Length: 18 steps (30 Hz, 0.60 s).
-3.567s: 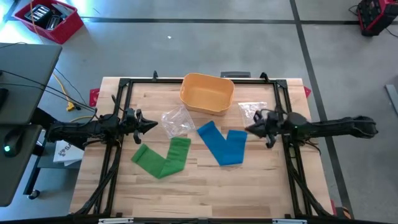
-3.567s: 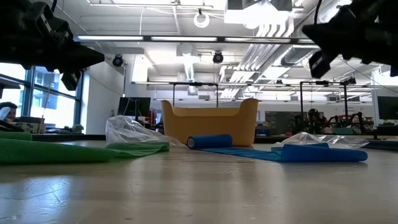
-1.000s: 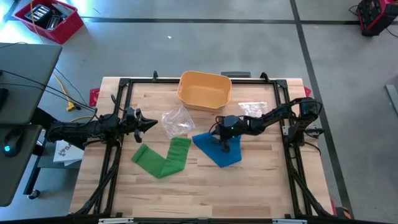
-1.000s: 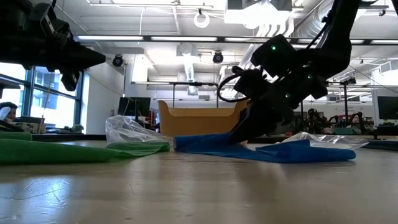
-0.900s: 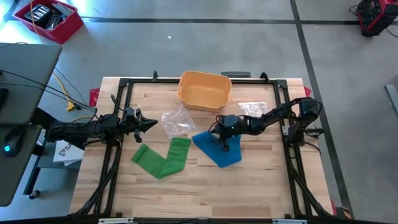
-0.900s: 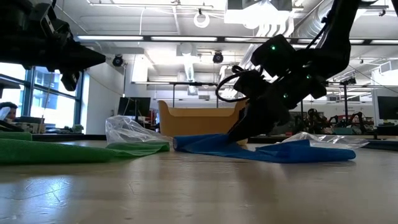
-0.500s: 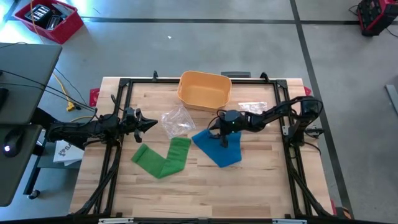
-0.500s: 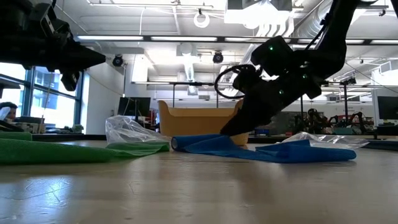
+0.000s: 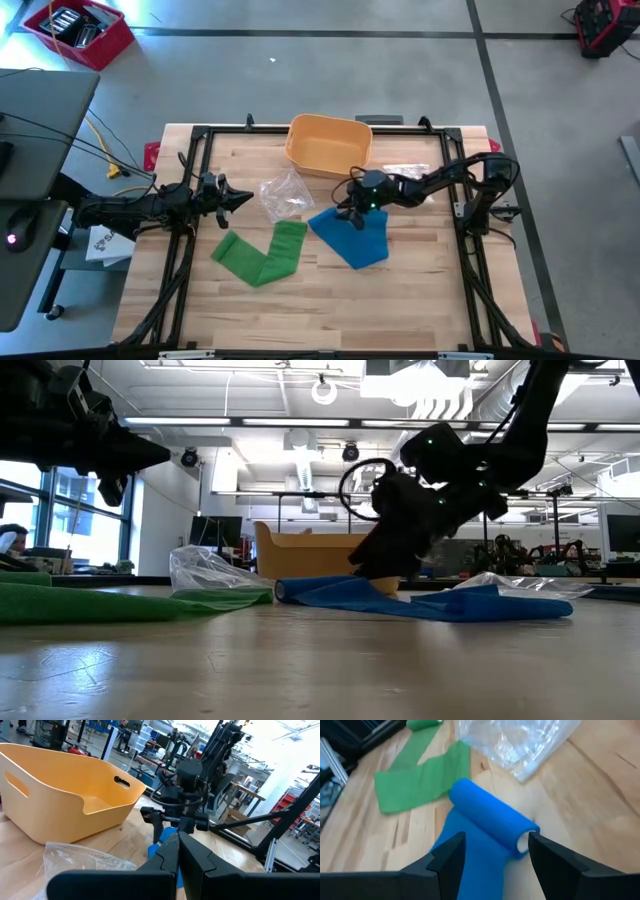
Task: Roll bandage
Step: Roll the blue bandage
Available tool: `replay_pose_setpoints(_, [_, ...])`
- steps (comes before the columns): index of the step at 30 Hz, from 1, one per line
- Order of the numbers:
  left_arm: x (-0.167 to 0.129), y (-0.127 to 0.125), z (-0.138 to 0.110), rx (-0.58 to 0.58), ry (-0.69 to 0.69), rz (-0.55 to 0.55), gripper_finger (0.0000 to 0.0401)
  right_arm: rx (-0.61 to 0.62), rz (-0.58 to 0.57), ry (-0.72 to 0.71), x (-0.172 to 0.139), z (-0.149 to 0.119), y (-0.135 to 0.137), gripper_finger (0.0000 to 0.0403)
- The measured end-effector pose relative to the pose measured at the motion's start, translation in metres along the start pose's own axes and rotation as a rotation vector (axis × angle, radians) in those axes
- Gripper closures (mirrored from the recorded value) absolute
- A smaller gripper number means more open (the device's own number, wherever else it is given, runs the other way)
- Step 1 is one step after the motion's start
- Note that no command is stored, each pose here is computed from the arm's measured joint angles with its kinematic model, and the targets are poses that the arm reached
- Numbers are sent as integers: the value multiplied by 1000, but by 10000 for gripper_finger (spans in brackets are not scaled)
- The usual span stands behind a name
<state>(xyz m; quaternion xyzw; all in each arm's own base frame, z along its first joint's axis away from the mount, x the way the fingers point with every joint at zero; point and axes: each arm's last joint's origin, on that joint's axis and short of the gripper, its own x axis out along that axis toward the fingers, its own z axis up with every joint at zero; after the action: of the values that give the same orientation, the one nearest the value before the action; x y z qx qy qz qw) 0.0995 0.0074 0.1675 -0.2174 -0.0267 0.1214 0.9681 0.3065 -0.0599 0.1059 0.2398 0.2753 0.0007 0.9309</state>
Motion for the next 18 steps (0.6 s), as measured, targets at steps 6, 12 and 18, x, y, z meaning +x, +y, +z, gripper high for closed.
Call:
replay_pose_setpoints(6, [0, 0, 0, 0, -1, 0, 398, 66, -19, 40, 18, 9, -4, 195])
replay_pose_setpoints(12, [0, 0, 0, 1, 3, 2, 398, 91, -51, 114, 31, 13, -7, 195])
replay_pose_setpoints(18, [1, 0, -1, 5, 14, 8, 398, 80, -43, 110, 34, 16, -7, 200])
